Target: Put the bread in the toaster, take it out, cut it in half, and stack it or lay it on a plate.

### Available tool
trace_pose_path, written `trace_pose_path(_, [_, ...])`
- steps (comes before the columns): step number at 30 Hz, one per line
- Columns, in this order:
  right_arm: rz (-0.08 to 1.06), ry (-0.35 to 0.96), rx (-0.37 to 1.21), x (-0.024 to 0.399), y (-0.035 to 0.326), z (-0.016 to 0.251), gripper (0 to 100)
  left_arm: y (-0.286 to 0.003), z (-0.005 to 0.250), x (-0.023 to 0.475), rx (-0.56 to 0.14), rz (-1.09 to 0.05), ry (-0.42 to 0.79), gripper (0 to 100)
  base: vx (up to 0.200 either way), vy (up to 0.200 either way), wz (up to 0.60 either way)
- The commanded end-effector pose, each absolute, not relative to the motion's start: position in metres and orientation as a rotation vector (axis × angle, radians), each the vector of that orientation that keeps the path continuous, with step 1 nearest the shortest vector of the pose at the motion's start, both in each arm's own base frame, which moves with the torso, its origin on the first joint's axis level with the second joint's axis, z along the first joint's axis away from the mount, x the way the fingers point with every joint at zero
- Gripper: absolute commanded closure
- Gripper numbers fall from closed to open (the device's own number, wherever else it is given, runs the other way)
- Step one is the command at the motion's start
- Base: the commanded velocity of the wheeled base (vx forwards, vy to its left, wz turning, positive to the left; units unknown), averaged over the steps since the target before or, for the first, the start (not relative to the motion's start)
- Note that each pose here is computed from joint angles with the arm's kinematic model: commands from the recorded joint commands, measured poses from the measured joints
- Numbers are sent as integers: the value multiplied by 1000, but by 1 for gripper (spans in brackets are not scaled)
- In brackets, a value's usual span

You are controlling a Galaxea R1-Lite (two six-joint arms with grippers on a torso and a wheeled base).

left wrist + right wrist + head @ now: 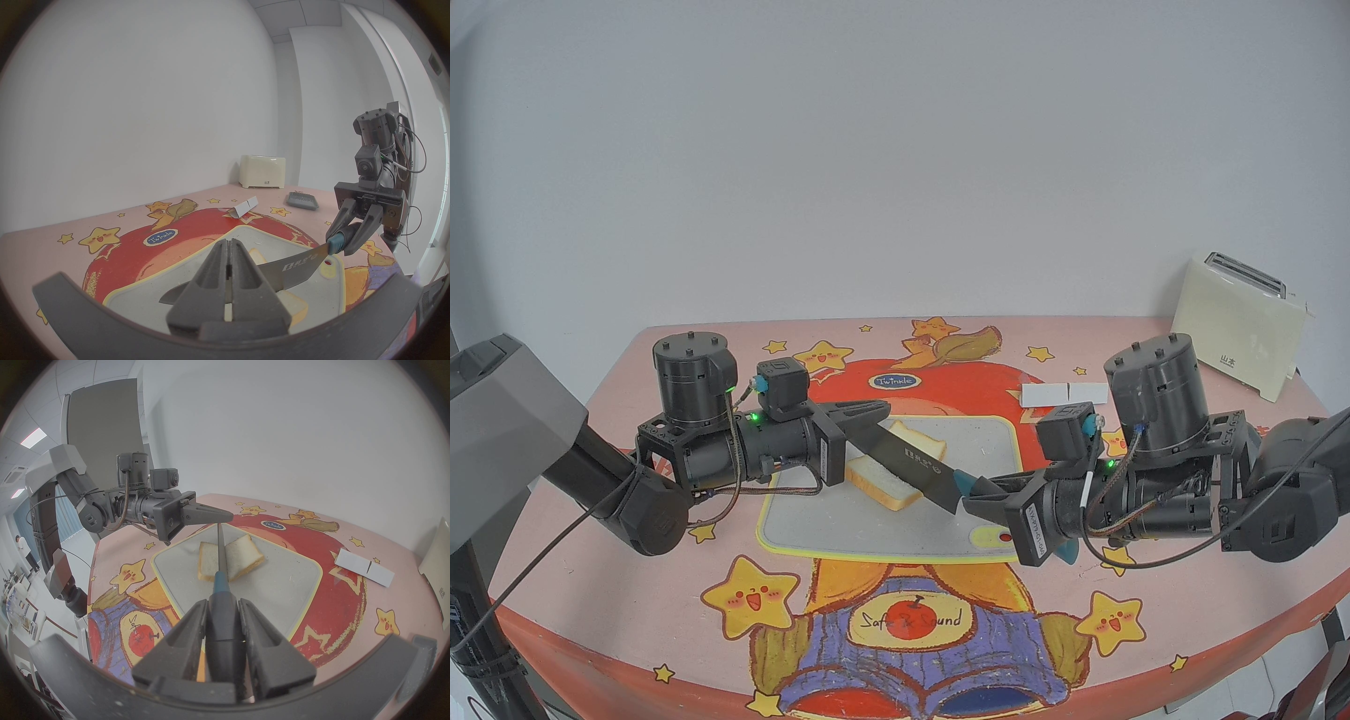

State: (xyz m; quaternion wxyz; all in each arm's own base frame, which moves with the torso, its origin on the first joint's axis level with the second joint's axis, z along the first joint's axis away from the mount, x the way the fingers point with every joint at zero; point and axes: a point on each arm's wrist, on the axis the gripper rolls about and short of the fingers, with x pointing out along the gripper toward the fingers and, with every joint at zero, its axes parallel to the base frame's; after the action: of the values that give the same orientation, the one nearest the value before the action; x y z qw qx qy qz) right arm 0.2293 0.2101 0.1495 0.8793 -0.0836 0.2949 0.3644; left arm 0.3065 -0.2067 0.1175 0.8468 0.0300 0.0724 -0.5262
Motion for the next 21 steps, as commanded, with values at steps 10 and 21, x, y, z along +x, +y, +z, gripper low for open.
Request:
trace_pose_path(10, [765, 560, -155, 235, 216, 165, 100, -204, 113, 306, 63, -1104, 170, 100, 0, 0, 0])
trace_pose_path(21, [754, 620, -166, 230, 211, 150, 100, -207, 119, 306, 63, -1109, 149, 100, 0, 0, 0])
